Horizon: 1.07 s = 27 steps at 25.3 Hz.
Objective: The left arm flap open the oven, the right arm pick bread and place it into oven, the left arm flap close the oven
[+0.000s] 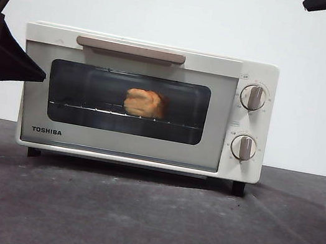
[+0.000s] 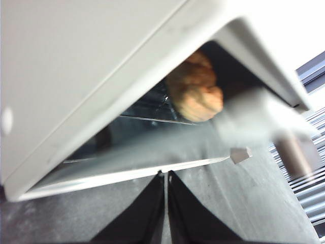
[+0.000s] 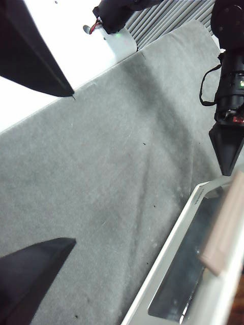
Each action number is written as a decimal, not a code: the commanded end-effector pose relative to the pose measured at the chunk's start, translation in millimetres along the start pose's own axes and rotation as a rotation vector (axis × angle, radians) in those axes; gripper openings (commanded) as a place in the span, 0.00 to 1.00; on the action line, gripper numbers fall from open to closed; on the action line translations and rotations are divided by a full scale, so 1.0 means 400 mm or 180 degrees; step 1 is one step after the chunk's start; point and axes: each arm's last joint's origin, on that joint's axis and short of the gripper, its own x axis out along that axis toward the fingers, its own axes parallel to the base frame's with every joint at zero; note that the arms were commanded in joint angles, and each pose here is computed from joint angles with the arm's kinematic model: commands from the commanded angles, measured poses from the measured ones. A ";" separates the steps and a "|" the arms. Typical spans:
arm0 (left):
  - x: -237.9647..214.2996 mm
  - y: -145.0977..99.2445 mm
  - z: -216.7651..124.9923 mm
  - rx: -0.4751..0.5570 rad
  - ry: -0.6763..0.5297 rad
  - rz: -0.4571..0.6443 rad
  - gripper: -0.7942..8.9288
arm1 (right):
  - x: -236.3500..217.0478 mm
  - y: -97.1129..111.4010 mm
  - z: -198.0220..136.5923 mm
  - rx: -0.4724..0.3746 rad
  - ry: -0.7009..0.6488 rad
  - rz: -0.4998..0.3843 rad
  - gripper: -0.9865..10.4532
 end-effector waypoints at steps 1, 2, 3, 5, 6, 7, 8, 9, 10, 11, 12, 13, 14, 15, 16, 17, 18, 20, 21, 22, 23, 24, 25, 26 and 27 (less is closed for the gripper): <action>0.004 -0.002 0.012 0.0037 -0.0040 -0.0028 0.10 | -0.001 0.005 0.008 0.0015 -0.0046 0.0035 0.46; 0.004 -0.002 0.012 0.0037 -0.0040 -0.0028 0.10 | -0.001 0.006 0.008 0.0015 -0.0047 0.0035 0.46; 0.004 -0.002 0.012 0.0034 -0.0039 -0.0028 0.10 | -0.001 0.005 0.008 0.0015 -0.0048 0.0033 0.46; 0.002 -0.004 0.013 0.0035 -0.0038 -0.0030 0.10 | -0.001 0.005 0.008 0.0013 -0.0049 0.0024 0.46; 0.000 -0.007 0.013 0.0035 -0.0036 -0.0032 0.10 | -0.001 0.005 0.008 0.0014 -0.0049 0.0017 0.46; -0.003 -0.013 0.014 0.0038 -0.0032 -0.0036 0.10 | -0.001 0.005 0.008 0.0014 -0.0050 0.0016 0.46; -0.006 -0.018 0.014 0.0041 -0.0028 -0.0041 0.10 | -0.001 0.005 0.008 0.0013 -0.0050 0.0016 0.46; -0.011 -0.026 0.016 0.0053 -0.0036 -0.0050 0.10 | -0.001 0.005 0.008 0.0013 -0.0050 0.0016 0.46; -0.016 -0.034 0.018 0.0062 -0.0042 -0.0058 0.10 | -0.001 0.005 0.008 0.0011 -0.0050 0.0014 0.46; -0.022 -0.042 0.020 0.0074 -0.0050 -0.0066 0.10 | -0.001 0.005 0.008 0.0010 -0.0051 0.0011 0.46; -0.031 -0.055 0.023 0.0091 -0.0061 -0.0080 0.10 | -0.001 0.005 0.008 0.0010 -0.0054 -0.0005 0.46; -0.040 -0.069 0.024 0.0117 -0.0062 -0.0090 0.10 | -0.001 0.004 0.008 0.0011 -0.0063 -0.0051 0.46; -0.049 -0.081 0.025 0.0157 -0.0067 -0.0105 0.10 | -0.001 0.003 0.009 0.0010 -0.0070 -0.0086 0.46; -0.060 -0.096 0.025 0.0220 -0.0074 -0.0115 0.10 | -0.001 0.002 0.009 0.0009 -0.0077 -0.0126 0.46; -0.071 -0.112 0.025 0.0278 -0.0082 -0.0113 0.10 | -0.001 0.001 0.009 0.0003 -0.0081 -0.0146 0.46; -0.082 -0.126 0.025 0.0329 -0.0091 -0.0096 0.10 | -0.001 0.001 0.009 -0.0008 -0.0084 -0.0151 0.46; -0.095 -0.141 0.024 0.0380 -0.0093 -0.0064 0.10 | -0.001 0.001 0.009 -0.0035 -0.0087 -0.0150 0.46; -0.119 -0.171 0.023 0.0486 -0.0065 0.0038 0.10 | -0.001 0.001 0.010 -0.0076 -0.0100 -0.0161 0.46; -0.133 -0.187 0.024 0.0563 -0.0034 0.0115 0.10 | -0.001 0.000 0.011 -0.0081 -0.0116 -0.0198 0.46; -0.146 -0.203 0.024 0.0649 -0.0002 0.0205 0.10 | -0.001 0.000 0.012 -0.0085 -0.0132 -0.0233 0.46; -0.158 -0.217 0.026 0.0721 0.0027 0.0290 0.10 | -0.001 -0.001 0.014 -0.0097 -0.0151 -0.0253 0.46; -0.173 -0.234 0.028 0.0810 0.0057 0.0394 0.10 | -0.001 -0.001 0.015 -0.0115 -0.0172 -0.0283 0.46; -0.187 -0.252 0.032 0.0900 0.0076 0.0490 0.10 | -0.001 -0.001 0.016 -0.0129 -0.0191 -0.0293 0.46; -0.200 -0.267 0.036 0.0971 0.0087 0.0575 0.10 | -0.001 -0.001 0.018 -0.0145 -0.0217 -0.0301 0.46; -0.214 -0.285 0.041 0.1036 0.0101 0.0647 0.10 | -0.001 -0.001 0.021 -0.0159 -0.0251 -0.0308 0.46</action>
